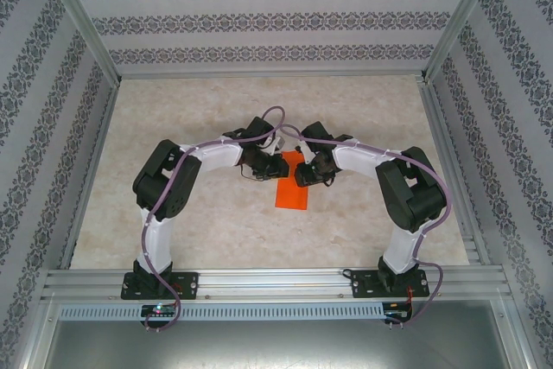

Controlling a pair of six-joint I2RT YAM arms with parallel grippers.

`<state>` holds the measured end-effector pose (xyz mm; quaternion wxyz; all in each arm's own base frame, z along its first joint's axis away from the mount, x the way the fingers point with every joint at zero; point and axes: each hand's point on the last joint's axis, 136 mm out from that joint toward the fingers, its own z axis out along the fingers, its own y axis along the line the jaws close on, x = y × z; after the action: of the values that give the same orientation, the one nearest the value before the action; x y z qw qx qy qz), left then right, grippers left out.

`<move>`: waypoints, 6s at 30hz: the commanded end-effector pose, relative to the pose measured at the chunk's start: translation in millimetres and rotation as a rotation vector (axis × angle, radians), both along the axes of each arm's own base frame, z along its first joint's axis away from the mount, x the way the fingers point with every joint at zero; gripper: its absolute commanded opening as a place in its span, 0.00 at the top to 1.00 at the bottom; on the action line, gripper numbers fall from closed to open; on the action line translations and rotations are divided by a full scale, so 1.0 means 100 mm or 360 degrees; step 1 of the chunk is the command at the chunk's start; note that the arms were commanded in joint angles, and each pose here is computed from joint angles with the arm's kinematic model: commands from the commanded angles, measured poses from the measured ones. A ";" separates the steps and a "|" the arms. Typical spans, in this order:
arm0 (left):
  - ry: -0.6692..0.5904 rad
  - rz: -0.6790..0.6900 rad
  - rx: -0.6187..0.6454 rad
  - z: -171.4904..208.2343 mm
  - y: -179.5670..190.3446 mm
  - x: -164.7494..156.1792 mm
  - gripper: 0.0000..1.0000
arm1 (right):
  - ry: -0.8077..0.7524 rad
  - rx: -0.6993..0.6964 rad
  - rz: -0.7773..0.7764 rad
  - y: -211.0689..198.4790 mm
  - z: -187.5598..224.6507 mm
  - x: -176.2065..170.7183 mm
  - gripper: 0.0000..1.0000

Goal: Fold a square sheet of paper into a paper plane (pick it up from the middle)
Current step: Hold the square sheet of paper at the center of the table, then fold the square sheet of paper in half at the center of the table.

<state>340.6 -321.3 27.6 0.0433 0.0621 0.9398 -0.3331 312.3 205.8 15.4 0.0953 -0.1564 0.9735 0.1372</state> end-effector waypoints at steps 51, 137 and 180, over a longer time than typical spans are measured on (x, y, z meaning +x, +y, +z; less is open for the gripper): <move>0.0054 -0.0130 0.0387 -0.55 0.28 -0.23 0.82 | 0.0118 0.0642 -0.0343 -0.07 0.00 0.02 0.79; 0.0134 -0.0250 0.0484 -0.58 0.46 -0.47 0.82 | -0.0209 0.0809 -0.0701 -0.47 0.32 0.99 0.75; 0.0135 -0.0287 0.0483 -0.56 0.42 -0.41 0.82 | 0.0256 0.0596 -0.0510 -0.10 0.07 -0.53 0.80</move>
<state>335.1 -314.7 17.5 0.0450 0.1454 0.9501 -0.2722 273.5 201.5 20.1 0.0653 0.0362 0.9423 0.3265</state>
